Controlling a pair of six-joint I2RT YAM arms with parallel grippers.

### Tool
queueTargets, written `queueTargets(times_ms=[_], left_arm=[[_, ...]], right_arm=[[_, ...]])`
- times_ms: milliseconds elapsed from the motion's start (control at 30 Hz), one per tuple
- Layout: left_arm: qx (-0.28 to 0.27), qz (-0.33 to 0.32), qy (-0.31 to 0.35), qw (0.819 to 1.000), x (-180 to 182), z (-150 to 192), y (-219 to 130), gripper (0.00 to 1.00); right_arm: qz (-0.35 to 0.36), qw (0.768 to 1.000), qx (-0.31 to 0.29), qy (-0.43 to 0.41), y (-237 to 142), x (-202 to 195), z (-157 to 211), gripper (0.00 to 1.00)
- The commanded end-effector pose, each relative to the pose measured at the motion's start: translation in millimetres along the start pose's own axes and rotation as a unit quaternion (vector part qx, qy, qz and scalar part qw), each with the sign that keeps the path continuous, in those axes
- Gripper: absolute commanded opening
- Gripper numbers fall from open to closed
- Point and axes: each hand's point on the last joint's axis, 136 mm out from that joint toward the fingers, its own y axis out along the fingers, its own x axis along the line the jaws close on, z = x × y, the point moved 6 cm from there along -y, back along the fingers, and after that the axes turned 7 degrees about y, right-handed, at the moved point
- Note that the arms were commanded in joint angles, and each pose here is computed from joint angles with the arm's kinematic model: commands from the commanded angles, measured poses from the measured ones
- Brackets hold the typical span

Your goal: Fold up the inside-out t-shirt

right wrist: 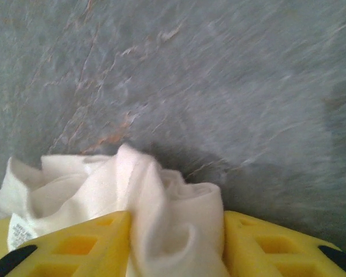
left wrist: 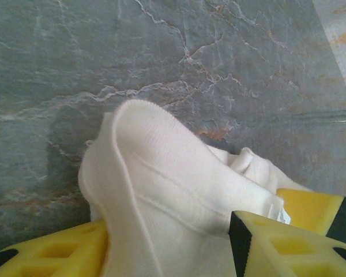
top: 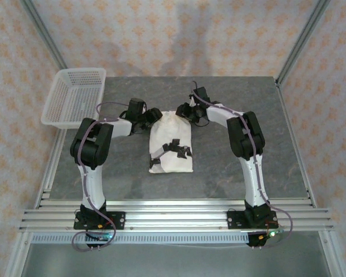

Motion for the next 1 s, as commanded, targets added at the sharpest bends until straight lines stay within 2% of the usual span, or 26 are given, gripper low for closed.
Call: queueTargets(times_ms=[0, 100, 167, 200, 300, 333, 467, 600, 667, 733, 800, 867, 967], left_arm=[[0.015, 0.032, -0.002, 0.999, -12.2, 5.9, 10.2, 0.55], [0.021, 0.037, -0.006, 0.999, -11.6, 9.9, 15.8, 0.54], [0.024, 0.028, -0.017, 0.999, -6.7, 10.2, 20.3, 0.49], [0.025, 0.018, -0.022, 0.999, -4.1, 9.6, 23.1, 0.43], [0.009, 0.026, -0.021, 0.999, -11.2, -4.0, 24.0, 0.09], [-0.001, 0.038, -0.022, 0.999, -18.5, -12.5, 20.1, 0.00], [-0.056, 0.103, -0.004, 0.993, -69.6, -61.5, -22.4, 0.00], [-0.129, 0.140, 0.050, 0.980, -130.7, -103.4, -103.3, 0.00], [-0.164, 0.150, 0.076, 0.972, -150.1, -111.2, -142.6, 0.00], [-0.187, 0.158, 0.104, 0.964, -161.5, -107.1, -174.7, 0.00], [-0.193, 0.157, 0.123, 0.961, -160.5, -91.7, -192.4, 0.00], [-0.189, 0.130, 0.131, 0.964, -143.8, -66.7, -194.5, 0.00], [-0.160, 0.073, 0.129, 0.976, -99.2, -19.4, -180.7, 0.00]], right_arm=[[-0.037, 0.999, 0.039, 0.008, 17.0, 13.3, 20.9, 0.44], [-0.046, 0.998, 0.040, 0.014, 19.6, 15.2, 22.4, 0.41], [-0.046, 0.998, 0.038, 0.014, 19.1, 15.9, 21.2, 0.32], [-0.044, 0.998, 0.037, 0.013, 18.2, 16.3, 19.6, 0.25], [-0.051, 0.998, 0.031, 0.015, 9.5, 25.5, 8.9, 0.06], [-0.054, 0.998, 0.028, 0.014, 4.8, 29.8, 3.7, 0.02], [-0.091, 0.996, -0.003, -0.009, -34.5, 70.7, -23.8, 0.00], [-0.123, 0.989, -0.058, -0.060, -103.0, 125.5, -47.7, 0.00], [-0.141, 0.982, -0.086, -0.089, -137.5, 147.6, -48.7, 0.00], [-0.161, 0.974, -0.109, -0.114, -169.3, 161.8, -41.6, 0.00], [-0.181, 0.966, -0.127, -0.135, -190.0, 166.2, -28.2, 0.00], [-0.186, 0.964, -0.131, -0.139, -191.3, 154.5, -7.9, 0.00], [-0.190, 0.966, -0.107, -0.139, -179.1, 128.0, 27.8, 0.00]])
